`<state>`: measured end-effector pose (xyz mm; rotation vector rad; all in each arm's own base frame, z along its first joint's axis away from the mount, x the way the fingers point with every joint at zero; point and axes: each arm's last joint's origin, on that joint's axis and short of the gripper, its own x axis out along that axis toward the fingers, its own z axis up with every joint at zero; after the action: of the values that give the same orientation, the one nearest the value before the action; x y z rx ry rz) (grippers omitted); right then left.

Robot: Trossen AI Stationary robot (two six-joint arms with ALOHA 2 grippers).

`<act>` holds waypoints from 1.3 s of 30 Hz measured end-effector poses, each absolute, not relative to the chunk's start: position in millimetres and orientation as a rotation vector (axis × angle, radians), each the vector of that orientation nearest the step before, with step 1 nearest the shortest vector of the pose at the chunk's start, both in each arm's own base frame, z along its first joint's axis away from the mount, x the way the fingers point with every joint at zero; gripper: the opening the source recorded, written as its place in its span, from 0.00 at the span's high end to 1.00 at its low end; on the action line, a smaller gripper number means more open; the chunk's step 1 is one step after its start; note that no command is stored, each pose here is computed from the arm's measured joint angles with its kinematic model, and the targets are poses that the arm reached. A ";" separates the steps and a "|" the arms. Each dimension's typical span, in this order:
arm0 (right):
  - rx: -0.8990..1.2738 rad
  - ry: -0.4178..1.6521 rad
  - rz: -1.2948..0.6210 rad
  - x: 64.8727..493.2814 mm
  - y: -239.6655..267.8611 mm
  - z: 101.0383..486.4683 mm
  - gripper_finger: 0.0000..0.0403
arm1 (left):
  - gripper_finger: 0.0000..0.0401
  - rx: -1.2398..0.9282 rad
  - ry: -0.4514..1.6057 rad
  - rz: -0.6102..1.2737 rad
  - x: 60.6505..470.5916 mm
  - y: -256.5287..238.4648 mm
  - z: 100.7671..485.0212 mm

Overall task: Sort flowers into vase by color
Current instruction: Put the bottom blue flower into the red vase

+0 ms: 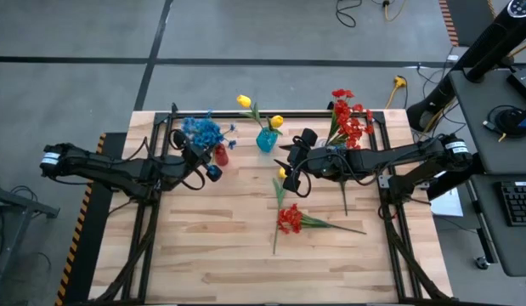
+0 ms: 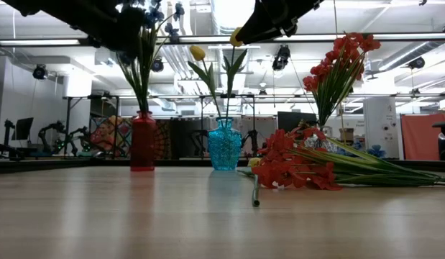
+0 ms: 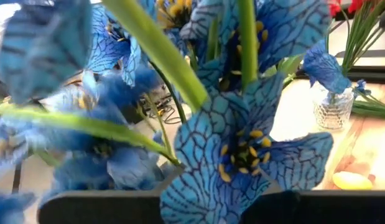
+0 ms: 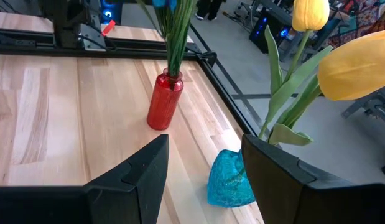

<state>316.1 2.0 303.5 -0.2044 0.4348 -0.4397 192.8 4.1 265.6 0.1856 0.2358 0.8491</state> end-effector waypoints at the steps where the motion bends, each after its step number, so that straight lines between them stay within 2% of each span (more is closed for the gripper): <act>1: -0.204 0.435 -0.440 316.1 2.0 303.5 0.51 | 0.99 0.186 0.238 0.849 192.5 4.1 263.5; 39: -0.201 0.434 -0.440 316.1 2.1 303.5 0.51 | 0.98 0.212 0.331 0.924 209.3 4.4 232.9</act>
<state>316.1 2.1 303.5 -0.2008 0.4343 -0.4404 209.3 4.4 232.9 0.2118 0.3315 0.9240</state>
